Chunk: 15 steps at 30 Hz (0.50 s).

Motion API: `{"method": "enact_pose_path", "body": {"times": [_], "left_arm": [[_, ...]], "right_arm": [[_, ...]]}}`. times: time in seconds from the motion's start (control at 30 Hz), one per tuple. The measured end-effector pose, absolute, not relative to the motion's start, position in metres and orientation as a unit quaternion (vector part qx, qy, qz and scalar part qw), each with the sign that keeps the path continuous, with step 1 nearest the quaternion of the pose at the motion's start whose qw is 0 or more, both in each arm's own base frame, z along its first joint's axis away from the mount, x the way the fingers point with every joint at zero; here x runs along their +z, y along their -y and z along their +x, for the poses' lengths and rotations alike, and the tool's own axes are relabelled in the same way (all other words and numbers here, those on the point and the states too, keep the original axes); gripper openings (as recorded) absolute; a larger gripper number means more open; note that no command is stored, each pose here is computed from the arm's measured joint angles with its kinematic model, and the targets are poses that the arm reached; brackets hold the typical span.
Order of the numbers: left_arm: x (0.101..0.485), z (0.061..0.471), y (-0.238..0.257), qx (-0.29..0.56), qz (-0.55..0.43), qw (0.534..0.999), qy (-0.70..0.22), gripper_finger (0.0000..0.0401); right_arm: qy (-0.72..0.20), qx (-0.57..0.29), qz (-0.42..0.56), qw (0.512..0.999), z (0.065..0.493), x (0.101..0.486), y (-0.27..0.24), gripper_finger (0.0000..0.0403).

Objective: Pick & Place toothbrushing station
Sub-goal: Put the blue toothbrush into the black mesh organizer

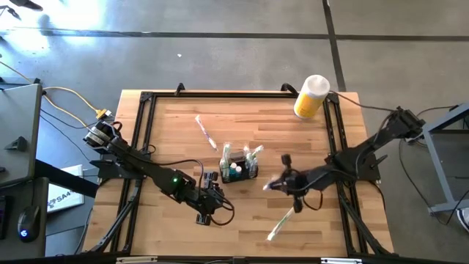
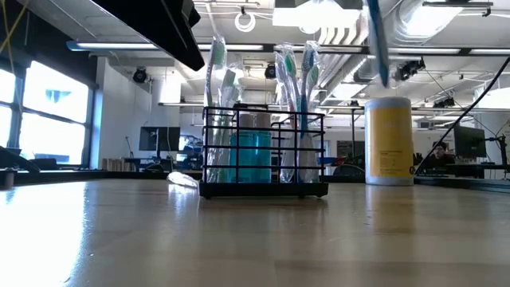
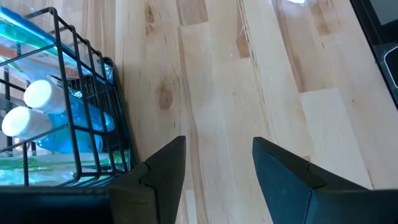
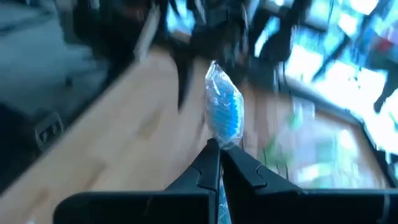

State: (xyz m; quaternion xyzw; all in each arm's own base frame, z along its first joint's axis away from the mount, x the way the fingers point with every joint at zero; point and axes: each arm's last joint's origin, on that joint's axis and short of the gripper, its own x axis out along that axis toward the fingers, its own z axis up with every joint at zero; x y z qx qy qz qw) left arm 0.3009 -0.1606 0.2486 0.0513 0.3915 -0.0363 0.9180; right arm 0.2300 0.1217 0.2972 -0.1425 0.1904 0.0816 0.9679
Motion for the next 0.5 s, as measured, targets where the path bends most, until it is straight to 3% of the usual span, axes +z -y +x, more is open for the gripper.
{"method": "enact_pose_path", "body": {"times": [0.33, 0.5], "left_arm": [[0.249, 0.301, 0.161, -0.03, 0.038, 0.919, -0.392, 0.018], [0.249, 0.301, 0.161, -0.03, 0.038, 0.919, -0.392, 0.018]], "right_arm": [[-0.003, 0.053, -0.123, 0.991, 0.238, 0.275, -0.104, 0.0003], [0.035, 0.03, -0.083, 0.996, 0.234, 0.253, -0.084, 0.0003]]}}
